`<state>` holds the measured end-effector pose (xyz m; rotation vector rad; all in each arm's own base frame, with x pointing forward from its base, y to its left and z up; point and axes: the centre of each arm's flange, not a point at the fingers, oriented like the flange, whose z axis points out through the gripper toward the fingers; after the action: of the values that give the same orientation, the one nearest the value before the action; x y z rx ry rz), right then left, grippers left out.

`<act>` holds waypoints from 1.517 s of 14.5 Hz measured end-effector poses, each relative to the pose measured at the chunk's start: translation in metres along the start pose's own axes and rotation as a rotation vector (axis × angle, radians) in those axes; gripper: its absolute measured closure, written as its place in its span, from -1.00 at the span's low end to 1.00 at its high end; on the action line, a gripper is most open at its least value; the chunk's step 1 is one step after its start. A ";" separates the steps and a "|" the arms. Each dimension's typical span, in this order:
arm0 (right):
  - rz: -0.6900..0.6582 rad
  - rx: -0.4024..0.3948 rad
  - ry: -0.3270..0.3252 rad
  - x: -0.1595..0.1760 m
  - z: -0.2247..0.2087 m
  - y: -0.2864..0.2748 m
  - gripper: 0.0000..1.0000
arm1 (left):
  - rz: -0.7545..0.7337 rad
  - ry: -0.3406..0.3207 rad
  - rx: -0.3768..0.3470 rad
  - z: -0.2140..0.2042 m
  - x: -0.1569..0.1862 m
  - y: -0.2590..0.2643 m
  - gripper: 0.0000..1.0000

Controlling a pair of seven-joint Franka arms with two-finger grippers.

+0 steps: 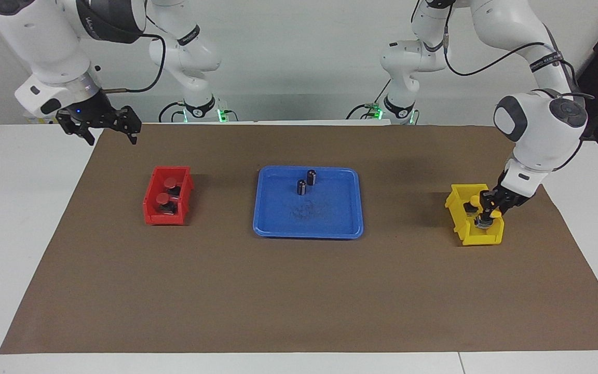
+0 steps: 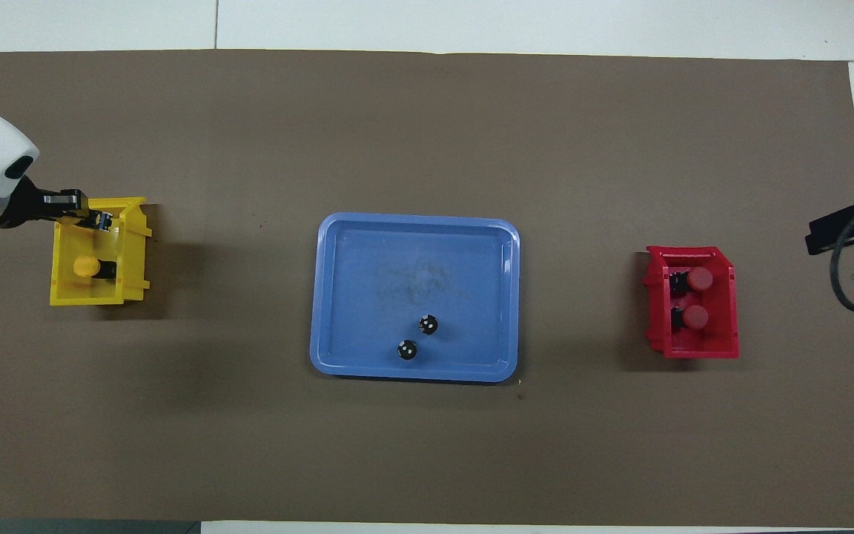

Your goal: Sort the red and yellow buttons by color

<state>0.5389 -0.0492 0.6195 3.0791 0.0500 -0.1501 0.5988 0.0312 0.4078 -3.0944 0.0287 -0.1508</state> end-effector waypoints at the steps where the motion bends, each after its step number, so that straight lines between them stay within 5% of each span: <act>1: 0.013 0.002 -0.007 -0.001 0.001 0.007 -1.00 | 0.000 -0.002 0.000 0.004 0.000 0.000 0.18; 7: 0.036 0.009 -0.027 0.003 0.011 0.021 -1.00 | 0.003 0.012 0.004 0.048 -0.011 0.002 0.18; 12: 0.046 0.005 0.012 0.003 -0.008 0.026 -1.00 | 0.017 0.022 0.025 0.046 -0.011 -0.002 0.15; 18: 0.046 0.009 0.009 0.002 -0.009 0.026 -1.00 | 0.016 0.019 0.028 0.032 -0.003 -0.004 -0.22; 22: 0.039 0.016 0.004 0.002 -0.009 0.022 -1.00 | 0.021 -0.012 0.028 -0.015 0.015 -0.001 -0.41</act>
<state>0.5426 -0.0702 0.6290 3.0942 -0.0114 -0.1426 0.6122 0.0312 0.4241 -3.0655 0.0578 -0.1308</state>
